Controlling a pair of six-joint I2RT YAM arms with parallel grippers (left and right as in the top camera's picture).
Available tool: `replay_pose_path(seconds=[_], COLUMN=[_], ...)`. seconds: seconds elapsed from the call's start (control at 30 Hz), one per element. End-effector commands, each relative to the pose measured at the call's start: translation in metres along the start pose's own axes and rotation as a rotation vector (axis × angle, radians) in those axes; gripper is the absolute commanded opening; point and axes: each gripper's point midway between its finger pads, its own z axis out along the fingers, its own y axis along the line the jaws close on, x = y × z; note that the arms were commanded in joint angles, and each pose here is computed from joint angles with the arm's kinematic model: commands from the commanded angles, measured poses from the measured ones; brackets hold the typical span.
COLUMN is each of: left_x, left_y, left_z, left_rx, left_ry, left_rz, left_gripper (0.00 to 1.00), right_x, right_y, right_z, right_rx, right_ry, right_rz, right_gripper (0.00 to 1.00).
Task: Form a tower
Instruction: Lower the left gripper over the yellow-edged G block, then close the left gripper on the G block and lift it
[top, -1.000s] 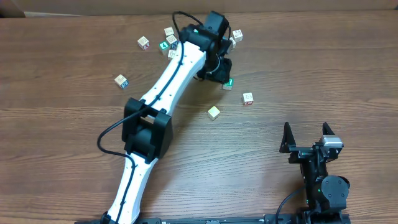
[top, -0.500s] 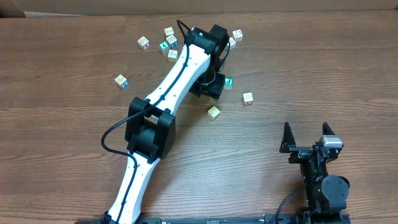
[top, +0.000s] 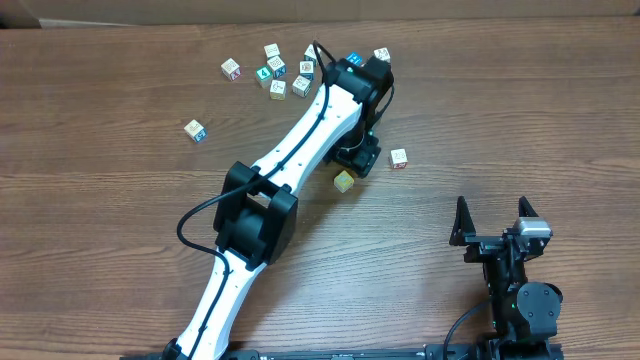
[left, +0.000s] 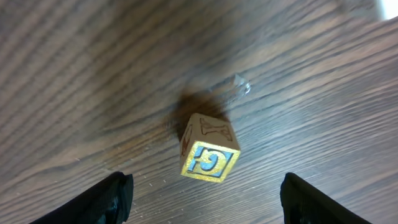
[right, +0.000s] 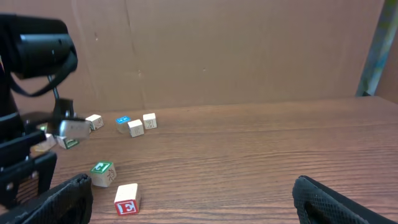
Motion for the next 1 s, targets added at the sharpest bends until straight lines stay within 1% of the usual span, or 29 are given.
replay_pose_path(seconds=[0.0,0.17,0.27,0.33,0.57,0.63,0.8,0.83,0.87,0.9,0.97], left_x=[0.011,0.013,0.008,0.005,0.001,0.001,0.004,0.005,0.005,0.005,0.005], left_y=[0.005,0.01,0.01,0.009,0.008,0.008,0.007,0.007,0.007,0.007,0.007], left_z=[0.019,0.034,0.037,0.037,0.037,0.037,0.037,0.037,0.037,0.037,0.037], left_rx=[-0.029,-0.052,-0.049,-0.047,-0.045,-0.041,-0.035,-0.036,-0.036,-0.036,-0.036], left_ry=[0.055,0.063,0.044,0.032,0.012,0.015,0.026,0.028,0.03,0.031,0.032], left_rz=[0.014,-0.019,-0.019,-0.021,-0.062,-0.062,-0.062,-0.061,-0.061,-0.061,-0.061], left_gripper=[0.71,0.64,0.62,0.56,0.53,0.5,0.48,0.44,0.36,0.33,0.32], right_x=[0.002,0.002,0.002,0.002,0.002,0.002,0.002,0.002,0.002,0.002,0.002], right_y=[-0.002,-0.002,-0.002,-0.002,-0.002,-0.002,-0.002,-0.002,-0.002,-0.002,-0.002], right_z=[0.0,0.0,0.0,0.0,0.0,0.0,0.0,0.0,0.0,0.0,0.0], right_rx=[0.006,0.006,0.006,0.006,0.006,0.006,0.006,0.006,0.006,0.006,0.006], right_ry=[-0.003,-0.003,-0.003,-0.003,-0.003,-0.003,-0.003,-0.003,-0.003,-0.003,-0.003], right_rz=[-0.004,-0.004,-0.004,-0.004,-0.004,-0.004,-0.004,-0.004,-0.004,-0.004,-0.004], right_gripper=[1.0,1.0,1.0,1.0,1.0,1.0,1.0,1.0,1.0,1.0,1.0])
